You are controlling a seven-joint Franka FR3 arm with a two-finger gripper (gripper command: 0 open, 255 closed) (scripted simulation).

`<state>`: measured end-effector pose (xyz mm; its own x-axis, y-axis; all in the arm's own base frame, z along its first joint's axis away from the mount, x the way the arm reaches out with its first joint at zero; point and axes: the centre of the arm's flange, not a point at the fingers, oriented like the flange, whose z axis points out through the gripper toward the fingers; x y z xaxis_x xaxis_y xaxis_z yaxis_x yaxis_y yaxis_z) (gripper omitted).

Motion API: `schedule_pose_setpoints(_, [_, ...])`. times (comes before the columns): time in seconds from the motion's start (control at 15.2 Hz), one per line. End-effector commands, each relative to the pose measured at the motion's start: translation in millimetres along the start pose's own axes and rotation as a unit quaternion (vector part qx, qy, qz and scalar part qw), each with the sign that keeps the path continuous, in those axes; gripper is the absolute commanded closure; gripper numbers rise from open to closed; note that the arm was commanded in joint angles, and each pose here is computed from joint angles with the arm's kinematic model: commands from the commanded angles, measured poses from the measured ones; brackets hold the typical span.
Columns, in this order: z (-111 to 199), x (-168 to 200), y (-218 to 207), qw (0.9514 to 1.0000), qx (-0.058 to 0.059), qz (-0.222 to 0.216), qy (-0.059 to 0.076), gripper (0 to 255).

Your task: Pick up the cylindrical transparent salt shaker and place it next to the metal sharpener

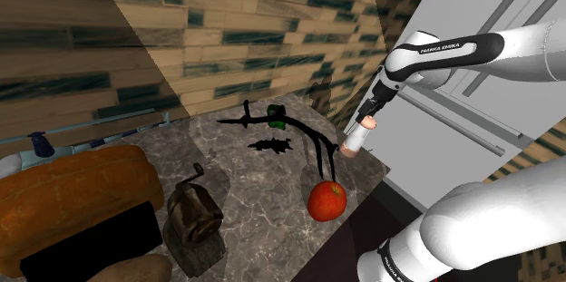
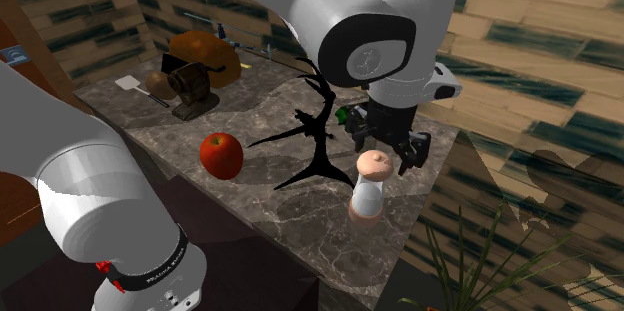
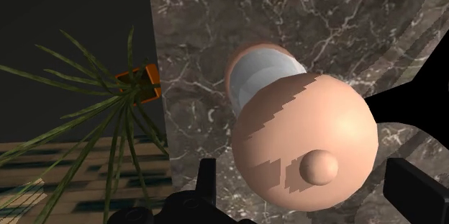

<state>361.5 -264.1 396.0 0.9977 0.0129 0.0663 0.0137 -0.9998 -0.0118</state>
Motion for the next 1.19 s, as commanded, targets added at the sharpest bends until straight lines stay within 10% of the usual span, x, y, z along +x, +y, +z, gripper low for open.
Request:
schedule_pose_setpoints(0.0, [0, 0, 0, 1.0000, 0.000, 0.000, 0.000, 0])
schedule_pose_setpoints(0.2, [0, 0, 0, 1.0000, 0.000, 0.000, 0.000, 0])
schedule_pose_setpoints(0.26, [0, 0, 0, 1.0000, 0.000, 0.000, 0.000, 255])
schedule_pose_setpoints(1.12, [-21, 2, 0, 1.0000, 0.000, 0.000, 0.000, 255])
